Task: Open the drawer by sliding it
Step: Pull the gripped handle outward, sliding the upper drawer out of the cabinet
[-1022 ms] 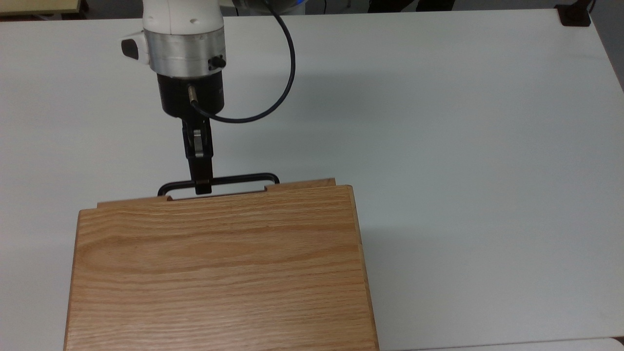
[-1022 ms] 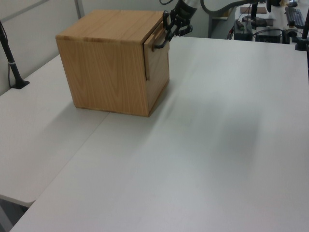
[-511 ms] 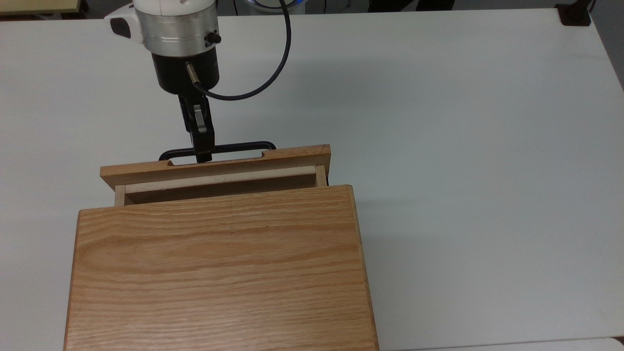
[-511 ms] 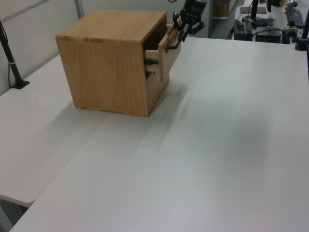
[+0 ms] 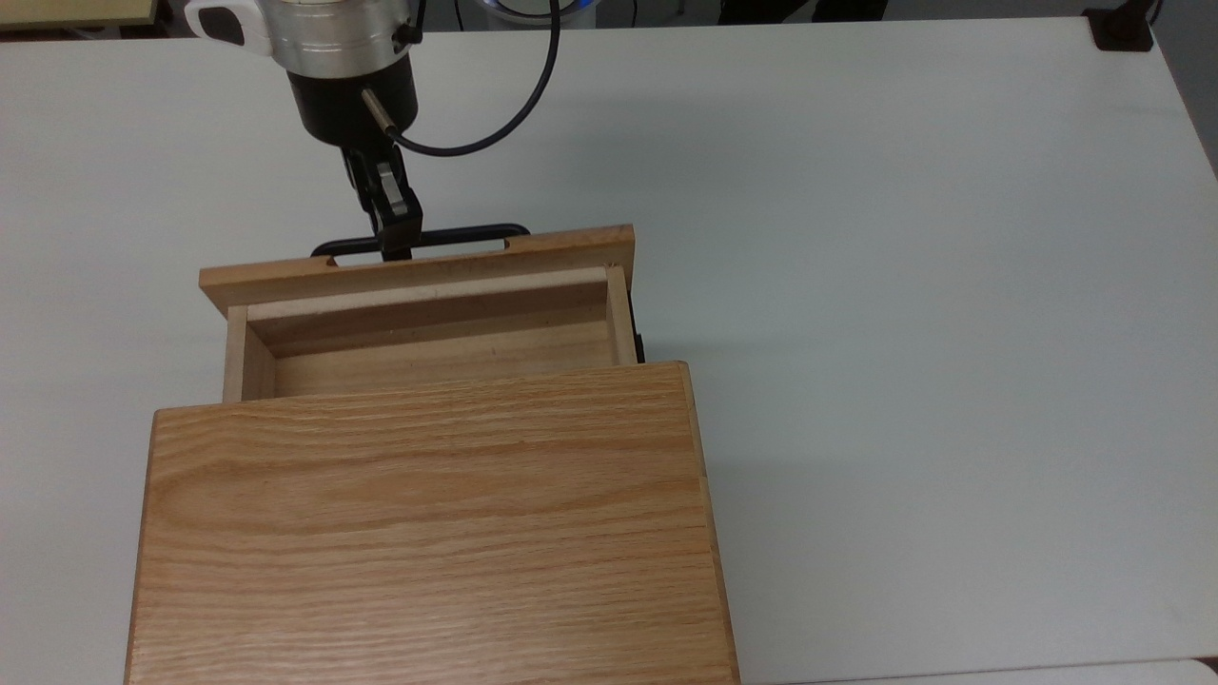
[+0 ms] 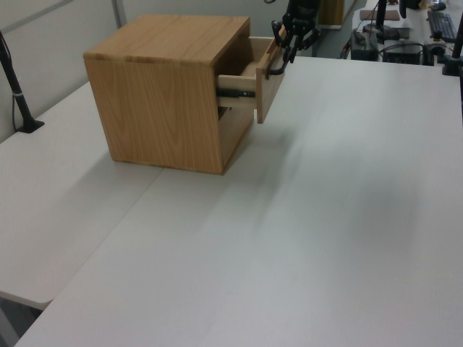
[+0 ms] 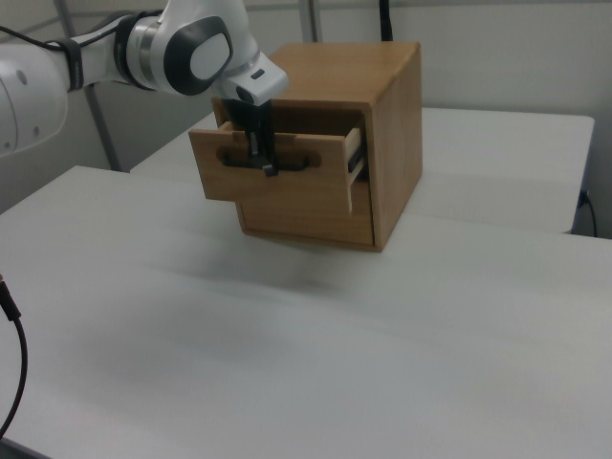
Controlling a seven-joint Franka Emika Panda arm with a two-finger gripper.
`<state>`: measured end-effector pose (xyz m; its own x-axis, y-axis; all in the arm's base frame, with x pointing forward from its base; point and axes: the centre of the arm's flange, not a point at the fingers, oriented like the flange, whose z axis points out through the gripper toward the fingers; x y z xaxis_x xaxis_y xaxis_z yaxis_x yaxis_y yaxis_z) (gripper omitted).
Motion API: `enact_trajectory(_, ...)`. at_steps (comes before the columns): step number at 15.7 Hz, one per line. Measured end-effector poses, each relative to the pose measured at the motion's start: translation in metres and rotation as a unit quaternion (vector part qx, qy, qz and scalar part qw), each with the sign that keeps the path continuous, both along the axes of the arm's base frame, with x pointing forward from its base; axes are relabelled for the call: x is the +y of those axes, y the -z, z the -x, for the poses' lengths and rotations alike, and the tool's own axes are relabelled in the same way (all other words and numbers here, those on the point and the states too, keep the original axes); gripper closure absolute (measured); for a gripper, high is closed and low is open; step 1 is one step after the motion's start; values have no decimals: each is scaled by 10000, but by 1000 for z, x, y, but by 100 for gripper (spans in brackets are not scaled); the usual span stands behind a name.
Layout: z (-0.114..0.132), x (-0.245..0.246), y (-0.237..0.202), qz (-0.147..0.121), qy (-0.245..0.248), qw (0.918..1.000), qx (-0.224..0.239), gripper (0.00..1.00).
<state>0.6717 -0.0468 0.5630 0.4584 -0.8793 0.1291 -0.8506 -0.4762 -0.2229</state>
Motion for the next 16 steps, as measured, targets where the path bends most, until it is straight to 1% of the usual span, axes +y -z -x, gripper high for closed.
enact_trajectory(7,15,-8,-2,80,-438,9983,378,84)
enact_trajectory(13,26,-22,-4,140,-911,9936,655,84)
enact_trajectory(16,28,-23,-4,152,-1023,9921,705,84)
